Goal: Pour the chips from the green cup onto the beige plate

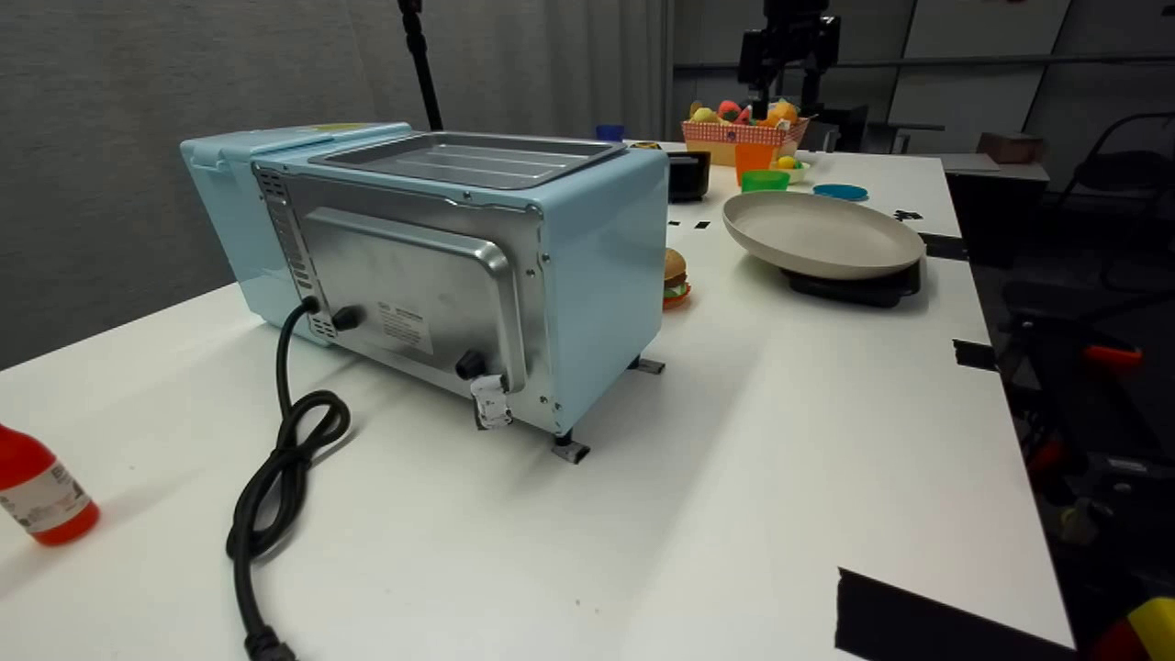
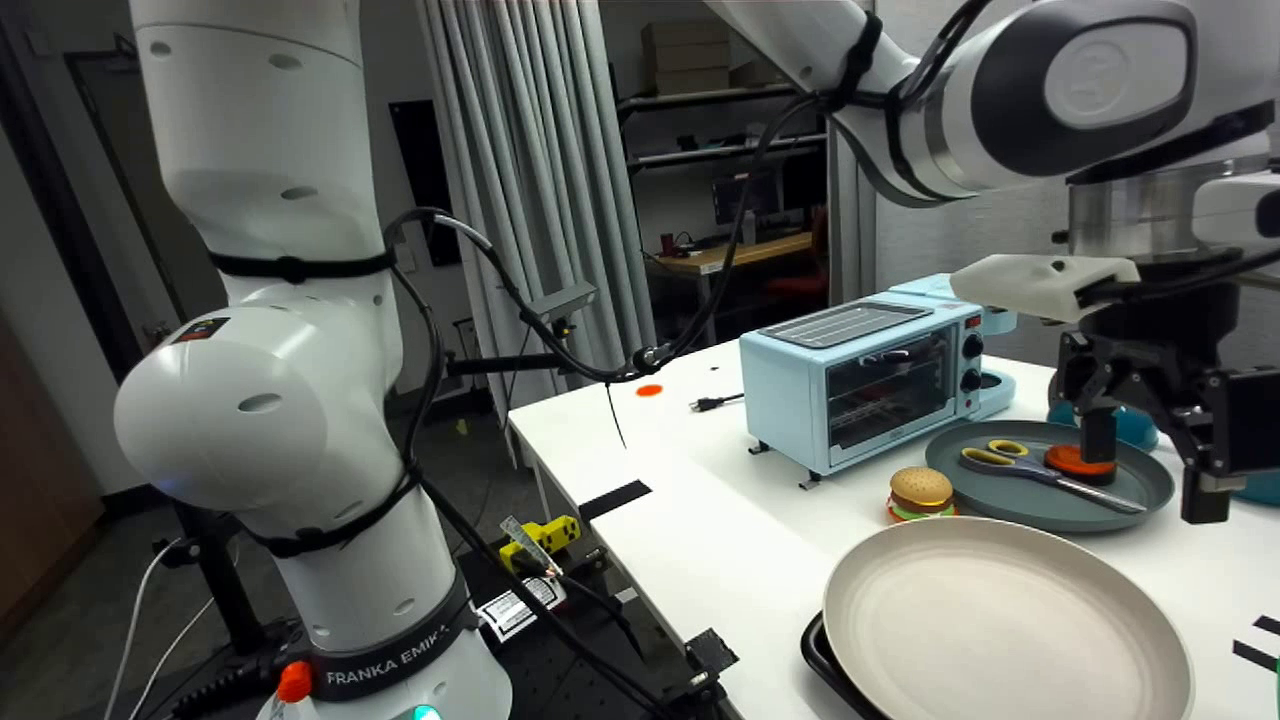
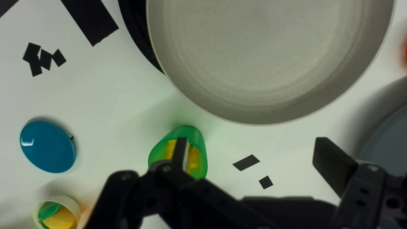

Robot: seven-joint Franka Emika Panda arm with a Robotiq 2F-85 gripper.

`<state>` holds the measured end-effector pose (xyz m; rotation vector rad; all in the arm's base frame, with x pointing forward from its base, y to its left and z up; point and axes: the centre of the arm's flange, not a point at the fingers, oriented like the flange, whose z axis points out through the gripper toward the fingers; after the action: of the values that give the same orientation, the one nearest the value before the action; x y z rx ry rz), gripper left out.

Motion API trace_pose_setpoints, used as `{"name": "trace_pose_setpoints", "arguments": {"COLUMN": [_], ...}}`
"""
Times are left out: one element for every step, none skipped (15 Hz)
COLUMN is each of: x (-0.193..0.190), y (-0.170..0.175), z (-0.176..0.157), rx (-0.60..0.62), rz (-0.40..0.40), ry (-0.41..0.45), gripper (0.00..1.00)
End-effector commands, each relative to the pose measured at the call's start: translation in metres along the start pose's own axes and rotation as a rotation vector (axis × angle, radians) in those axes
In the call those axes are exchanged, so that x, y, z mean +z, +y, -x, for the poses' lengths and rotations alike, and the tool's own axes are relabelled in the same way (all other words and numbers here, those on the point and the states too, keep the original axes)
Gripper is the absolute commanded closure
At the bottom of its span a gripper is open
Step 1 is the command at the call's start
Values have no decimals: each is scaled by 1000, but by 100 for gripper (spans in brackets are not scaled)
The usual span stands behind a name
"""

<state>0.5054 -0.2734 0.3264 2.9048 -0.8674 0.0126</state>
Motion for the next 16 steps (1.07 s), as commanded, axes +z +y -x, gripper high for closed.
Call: {"name": "trace_pose_setpoints", "arguments": {"x": [14,19,23,28,33,38,43,48,53,57,63,67,72,77,82,87], "y": [10,13,18,22,27,32,38,43,48,53,56,59,61,61,61,60], "z": [-35,-39,-42,-45,-48,-51,-54,-56,-59,-61,-62,-63,-64,-65,-66,-67], "rx": [41,55,71,82,95,108,124,138,151,162,176,188,200,211,222,233], "rz": [-14,-14,-10,-6,2,10,19,25,33,38,44,47,48,49,49,48], "ry": [-14,-14,-16,-19,-20,-23,-24,-26,-28,-30,-34,-36,-38,-41,-42,-46], "gripper": [0,0,0,0,0,0,0,0,0,0,0,0,0,0,0,0]}}
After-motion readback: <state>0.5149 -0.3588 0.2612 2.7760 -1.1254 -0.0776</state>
